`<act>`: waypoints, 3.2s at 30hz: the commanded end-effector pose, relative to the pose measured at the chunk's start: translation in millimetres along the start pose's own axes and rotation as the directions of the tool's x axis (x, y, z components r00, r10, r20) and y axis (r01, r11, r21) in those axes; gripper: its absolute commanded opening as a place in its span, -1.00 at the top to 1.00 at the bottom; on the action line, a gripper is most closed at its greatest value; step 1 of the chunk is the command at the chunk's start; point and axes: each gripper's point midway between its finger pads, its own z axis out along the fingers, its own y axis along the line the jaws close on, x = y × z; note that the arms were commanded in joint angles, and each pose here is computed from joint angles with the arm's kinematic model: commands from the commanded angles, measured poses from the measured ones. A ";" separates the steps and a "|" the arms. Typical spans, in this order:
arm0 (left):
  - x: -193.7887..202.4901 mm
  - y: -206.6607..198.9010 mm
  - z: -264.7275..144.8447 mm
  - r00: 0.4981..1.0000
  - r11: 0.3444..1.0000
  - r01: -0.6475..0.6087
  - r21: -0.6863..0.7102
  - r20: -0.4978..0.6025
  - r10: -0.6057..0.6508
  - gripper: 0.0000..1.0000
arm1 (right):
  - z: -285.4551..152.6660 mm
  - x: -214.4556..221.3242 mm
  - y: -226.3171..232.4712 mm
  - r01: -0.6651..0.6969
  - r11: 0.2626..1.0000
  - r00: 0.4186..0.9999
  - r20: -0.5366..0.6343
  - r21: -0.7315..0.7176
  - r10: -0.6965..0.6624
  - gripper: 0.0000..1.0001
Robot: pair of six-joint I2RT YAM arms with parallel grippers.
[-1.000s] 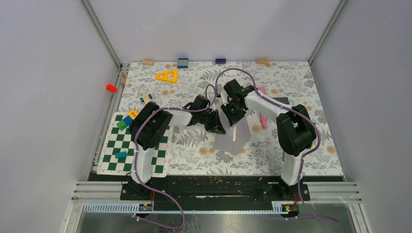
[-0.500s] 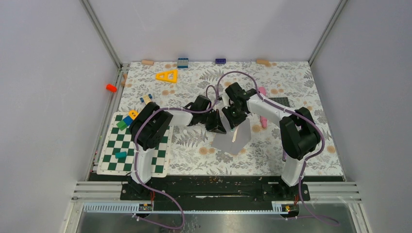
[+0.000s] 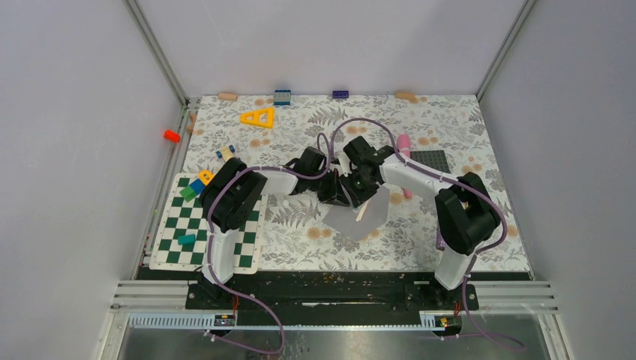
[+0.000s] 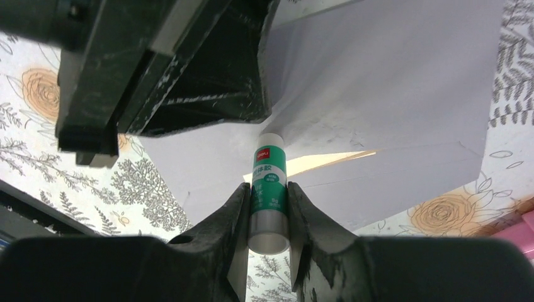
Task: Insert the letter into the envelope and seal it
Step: Paint the envelope at the center of the board.
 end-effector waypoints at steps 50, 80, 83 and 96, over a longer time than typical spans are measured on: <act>3.8 28.4 14.0 0.998 0.990 -0.054 -0.127 0.019 0.057 1.00 | -3.6 -26.3 -33.2 0.173 0.947 0.979 0.061 0.271 -0.196 1.00; 5.3 28.0 15.4 0.998 0.991 -0.057 -0.124 0.012 0.059 1.00 | 1.6 -28.8 -14.1 0.220 0.945 0.971 0.040 0.242 -0.237 1.00; 5.3 27.3 15.7 0.998 0.991 -0.058 -0.122 0.012 0.060 1.00 | 0.3 -34.6 -23.8 0.215 0.934 0.970 0.044 0.284 -0.237 1.00; 5.5 27.8 15.9 0.998 0.991 -0.057 -0.122 0.011 0.059 1.00 | 7.5 -34.9 -15.0 0.194 0.967 0.975 0.071 0.166 -0.208 1.00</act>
